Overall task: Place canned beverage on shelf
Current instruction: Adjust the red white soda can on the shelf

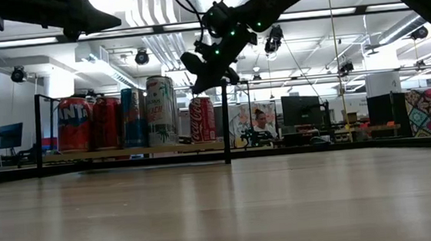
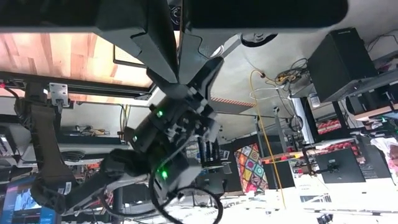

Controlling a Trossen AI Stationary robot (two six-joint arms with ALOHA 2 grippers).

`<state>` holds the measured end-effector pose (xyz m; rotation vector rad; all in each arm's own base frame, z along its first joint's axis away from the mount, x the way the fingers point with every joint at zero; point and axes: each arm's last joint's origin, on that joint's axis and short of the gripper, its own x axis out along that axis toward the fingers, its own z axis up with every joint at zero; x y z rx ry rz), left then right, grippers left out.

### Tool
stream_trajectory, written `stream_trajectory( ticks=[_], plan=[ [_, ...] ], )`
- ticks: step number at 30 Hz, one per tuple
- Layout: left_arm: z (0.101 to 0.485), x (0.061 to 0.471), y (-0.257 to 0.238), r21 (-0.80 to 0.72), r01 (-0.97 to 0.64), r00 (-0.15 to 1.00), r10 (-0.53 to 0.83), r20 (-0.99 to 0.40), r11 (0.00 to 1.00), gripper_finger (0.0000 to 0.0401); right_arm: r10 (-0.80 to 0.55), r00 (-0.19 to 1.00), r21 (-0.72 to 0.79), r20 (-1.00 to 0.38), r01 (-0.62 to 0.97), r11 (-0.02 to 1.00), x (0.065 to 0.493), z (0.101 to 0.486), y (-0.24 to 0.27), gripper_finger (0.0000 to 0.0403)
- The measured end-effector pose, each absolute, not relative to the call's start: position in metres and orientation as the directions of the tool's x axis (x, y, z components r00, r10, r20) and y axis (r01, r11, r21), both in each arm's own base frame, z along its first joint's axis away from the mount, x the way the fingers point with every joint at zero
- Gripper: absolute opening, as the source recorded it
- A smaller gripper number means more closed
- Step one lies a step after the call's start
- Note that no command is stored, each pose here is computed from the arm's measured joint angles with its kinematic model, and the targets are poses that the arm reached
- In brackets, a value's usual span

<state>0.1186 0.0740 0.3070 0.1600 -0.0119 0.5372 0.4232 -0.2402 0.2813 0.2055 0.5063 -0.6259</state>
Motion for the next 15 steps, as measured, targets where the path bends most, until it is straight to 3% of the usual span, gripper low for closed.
stream_trajectory(
  ticks=[15],
  plan=[
    [0.307, 0.118, 0.074, 0.149, -0.511, 0.859, 0.509, 0.054, 0.847, 0.0, -0.487, 0.691, 0.034, -0.534, 0.593, 0.805, 0.426, 0.262, -0.232, 0.0009]
  ],
)
